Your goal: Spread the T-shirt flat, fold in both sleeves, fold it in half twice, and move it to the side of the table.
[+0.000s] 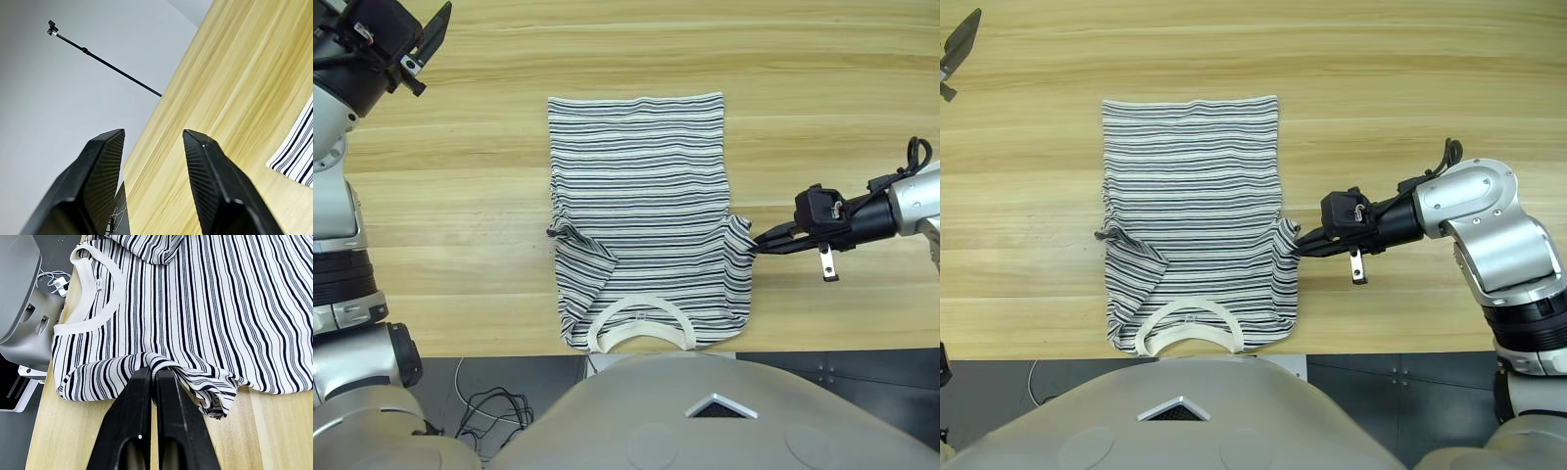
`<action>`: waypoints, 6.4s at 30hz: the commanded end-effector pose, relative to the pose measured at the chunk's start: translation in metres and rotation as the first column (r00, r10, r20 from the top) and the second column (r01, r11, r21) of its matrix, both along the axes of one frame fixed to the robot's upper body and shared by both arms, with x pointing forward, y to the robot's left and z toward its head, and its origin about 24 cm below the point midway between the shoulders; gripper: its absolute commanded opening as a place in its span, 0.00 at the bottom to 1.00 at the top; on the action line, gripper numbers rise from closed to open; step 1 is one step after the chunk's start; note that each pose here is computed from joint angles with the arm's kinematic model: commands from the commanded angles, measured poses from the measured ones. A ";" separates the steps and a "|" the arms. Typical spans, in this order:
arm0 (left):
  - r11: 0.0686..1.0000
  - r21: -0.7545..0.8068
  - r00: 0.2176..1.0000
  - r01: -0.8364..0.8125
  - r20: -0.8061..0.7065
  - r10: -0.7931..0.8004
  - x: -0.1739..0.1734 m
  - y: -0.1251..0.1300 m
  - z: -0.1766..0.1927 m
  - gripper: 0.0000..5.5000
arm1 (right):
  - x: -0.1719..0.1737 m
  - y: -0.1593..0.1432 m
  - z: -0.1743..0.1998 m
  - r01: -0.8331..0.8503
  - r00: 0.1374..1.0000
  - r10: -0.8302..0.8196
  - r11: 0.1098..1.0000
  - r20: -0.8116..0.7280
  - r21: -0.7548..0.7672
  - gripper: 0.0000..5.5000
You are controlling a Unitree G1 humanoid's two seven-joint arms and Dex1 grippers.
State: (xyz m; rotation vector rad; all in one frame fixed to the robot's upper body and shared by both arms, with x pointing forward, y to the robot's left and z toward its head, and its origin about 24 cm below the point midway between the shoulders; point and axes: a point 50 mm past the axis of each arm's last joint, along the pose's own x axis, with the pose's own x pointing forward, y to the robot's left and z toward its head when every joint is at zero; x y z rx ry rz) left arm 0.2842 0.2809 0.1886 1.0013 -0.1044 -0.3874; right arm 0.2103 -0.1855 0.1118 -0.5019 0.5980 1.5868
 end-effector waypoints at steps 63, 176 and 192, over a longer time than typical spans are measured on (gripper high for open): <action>0.999 -0.027 0.999 0.024 -0.031 -0.024 0.001 -0.007 -0.006 0.41 | 0.008 0.081 -0.044 -0.108 0.994 0.109 0.990 -0.003 0.091 0.17; 0.555 0.027 0.386 0.831 -0.746 -0.542 -0.195 -0.045 -0.150 0.82 | -0.081 0.020 -0.107 -0.596 0.688 0.435 0.796 0.581 0.110 0.59; 0.529 0.021 0.364 0.848 -0.748 -0.555 -0.192 -0.052 -0.150 0.44 | -0.049 0.024 -0.111 -0.557 0.709 0.415 0.825 0.570 0.093 0.13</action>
